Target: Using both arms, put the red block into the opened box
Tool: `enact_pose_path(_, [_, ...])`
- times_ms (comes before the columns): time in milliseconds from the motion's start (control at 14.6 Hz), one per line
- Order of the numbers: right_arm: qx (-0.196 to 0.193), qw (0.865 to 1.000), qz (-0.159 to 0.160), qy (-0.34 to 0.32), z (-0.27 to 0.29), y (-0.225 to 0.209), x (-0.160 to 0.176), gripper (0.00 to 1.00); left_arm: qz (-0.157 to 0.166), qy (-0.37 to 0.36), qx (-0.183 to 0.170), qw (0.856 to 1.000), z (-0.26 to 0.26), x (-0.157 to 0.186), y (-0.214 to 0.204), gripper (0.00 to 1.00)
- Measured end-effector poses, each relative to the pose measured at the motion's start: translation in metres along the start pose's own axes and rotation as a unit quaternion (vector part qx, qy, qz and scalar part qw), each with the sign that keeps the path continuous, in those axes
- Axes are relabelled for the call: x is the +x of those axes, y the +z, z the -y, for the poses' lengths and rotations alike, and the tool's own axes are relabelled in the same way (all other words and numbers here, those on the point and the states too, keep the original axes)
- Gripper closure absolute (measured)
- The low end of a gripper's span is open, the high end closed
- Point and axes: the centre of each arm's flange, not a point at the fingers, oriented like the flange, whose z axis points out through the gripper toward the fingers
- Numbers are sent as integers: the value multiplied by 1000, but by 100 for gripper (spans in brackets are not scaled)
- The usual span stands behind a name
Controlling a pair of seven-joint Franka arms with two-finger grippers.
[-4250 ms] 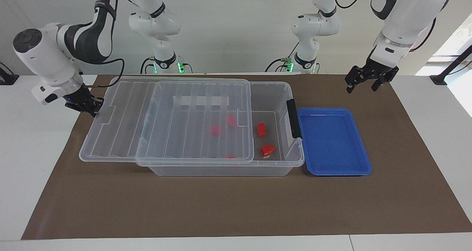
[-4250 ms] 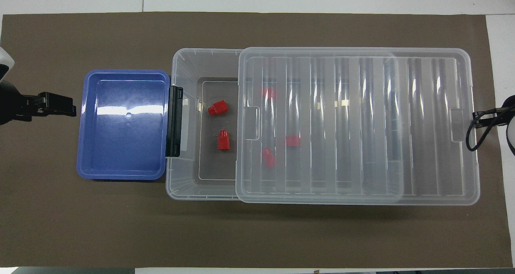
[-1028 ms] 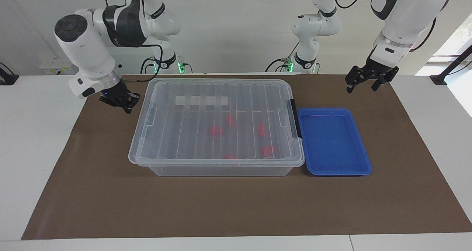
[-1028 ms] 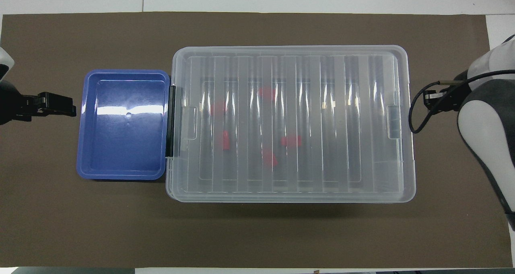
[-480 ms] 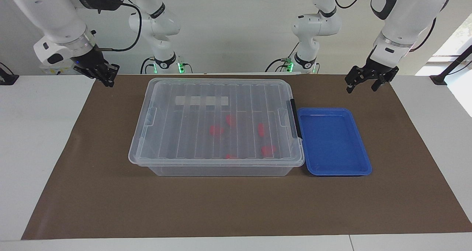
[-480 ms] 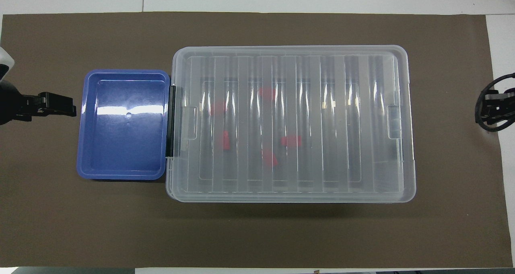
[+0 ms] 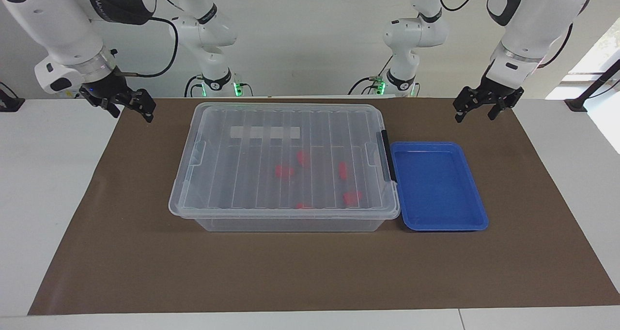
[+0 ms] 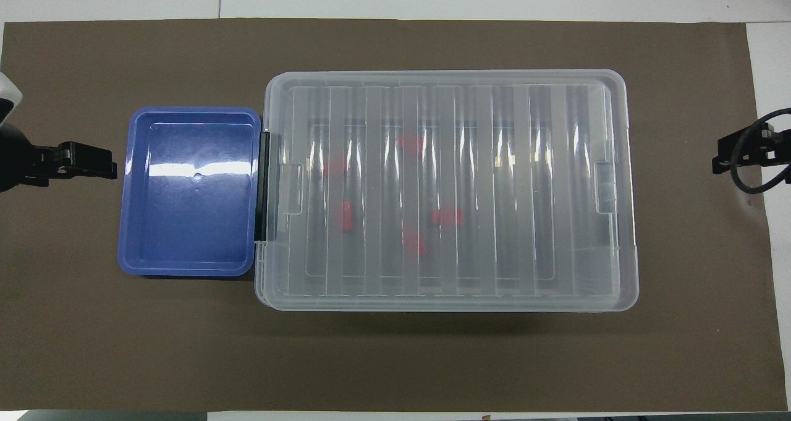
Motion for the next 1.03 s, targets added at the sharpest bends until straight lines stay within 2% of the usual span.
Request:
enact_pose_path(480, [1, 1000, -16, -4, 4, -5, -6, 0, 0, 0, 0, 1000, 0, 0, 0, 0])
enact_pose_path(1028, [1, 1000, -15, -2, 2, -3, -6, 0, 0, 0, 0, 1000, 0, 0, 0, 0])
